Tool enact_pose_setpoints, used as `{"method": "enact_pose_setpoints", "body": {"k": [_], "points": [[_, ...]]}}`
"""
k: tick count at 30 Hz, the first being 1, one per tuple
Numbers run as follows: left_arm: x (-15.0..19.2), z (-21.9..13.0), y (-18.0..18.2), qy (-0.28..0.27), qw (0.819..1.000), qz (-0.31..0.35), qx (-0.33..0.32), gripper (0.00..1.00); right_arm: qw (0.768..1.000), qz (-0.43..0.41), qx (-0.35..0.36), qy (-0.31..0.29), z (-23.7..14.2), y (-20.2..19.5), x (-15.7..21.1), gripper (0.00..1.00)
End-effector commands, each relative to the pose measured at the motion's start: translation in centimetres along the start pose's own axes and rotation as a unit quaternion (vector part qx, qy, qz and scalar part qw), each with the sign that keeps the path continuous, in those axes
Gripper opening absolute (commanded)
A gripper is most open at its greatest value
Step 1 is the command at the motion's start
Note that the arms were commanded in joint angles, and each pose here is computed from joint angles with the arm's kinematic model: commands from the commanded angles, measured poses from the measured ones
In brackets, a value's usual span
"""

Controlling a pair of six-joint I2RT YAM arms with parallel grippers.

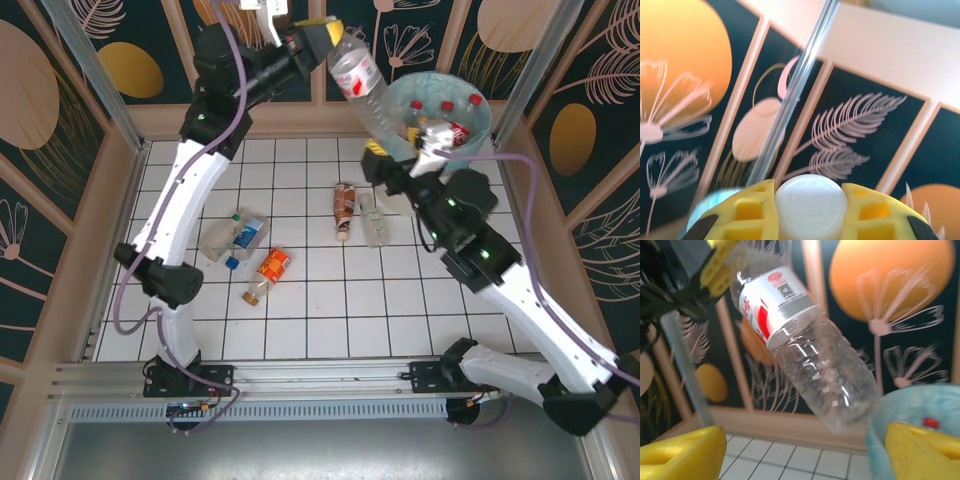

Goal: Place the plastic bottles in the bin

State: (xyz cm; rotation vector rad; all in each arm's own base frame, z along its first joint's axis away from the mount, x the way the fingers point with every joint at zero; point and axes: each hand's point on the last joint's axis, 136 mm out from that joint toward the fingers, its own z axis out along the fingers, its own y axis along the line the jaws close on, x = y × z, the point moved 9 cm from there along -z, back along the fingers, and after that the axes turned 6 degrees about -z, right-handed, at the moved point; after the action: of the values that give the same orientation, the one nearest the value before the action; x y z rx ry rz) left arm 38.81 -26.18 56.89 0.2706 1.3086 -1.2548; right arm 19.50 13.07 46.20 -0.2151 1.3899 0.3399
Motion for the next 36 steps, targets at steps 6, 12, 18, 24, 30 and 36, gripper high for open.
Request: {"method": "enact_pose_setpoints", "body": {"k": [6, 12, 18, 24, 30, 36], "points": [[3.5, 4.4, 2.2, -0.141, 0.985, 0.088, -0.041, 0.00, 0.995, -0.015, 0.102, 0.008, -2.8, -2.5, 0.6, 0.83], [8.2, 7.0, 3.1, -0.151, 0.977, 0.131, -0.068, 0.00, 0.993, -0.015, 0.120, 0.005, -4.0, -3.2, 0.8, 0.83], [12.3, 8.3, 5.3, -0.100, 0.976, 0.162, -0.103, 0.00, 0.991, -0.027, 0.129, 0.012, -4.2, -3.4, 1.2, 0.83], [13.8, 8.6, 5.9, -0.062, 0.978, 0.163, -0.114, 0.48, 0.989, -0.042, 0.137, 0.045, -2.6, -3.0, 2.1, 0.87], [9.9, 7.5, 2.9, -0.097, 0.982, 0.135, -0.088, 0.64, 0.982, -0.026, 0.149, 0.113, 0.4, -3.4, 2.5, 0.84], [7.7, 6.3, 0.6, -0.081, 0.988, 0.105, -0.076, 0.63, 0.976, 0.031, 0.127, 0.174, 3.9, -5.7, 3.1, 0.78]]}}
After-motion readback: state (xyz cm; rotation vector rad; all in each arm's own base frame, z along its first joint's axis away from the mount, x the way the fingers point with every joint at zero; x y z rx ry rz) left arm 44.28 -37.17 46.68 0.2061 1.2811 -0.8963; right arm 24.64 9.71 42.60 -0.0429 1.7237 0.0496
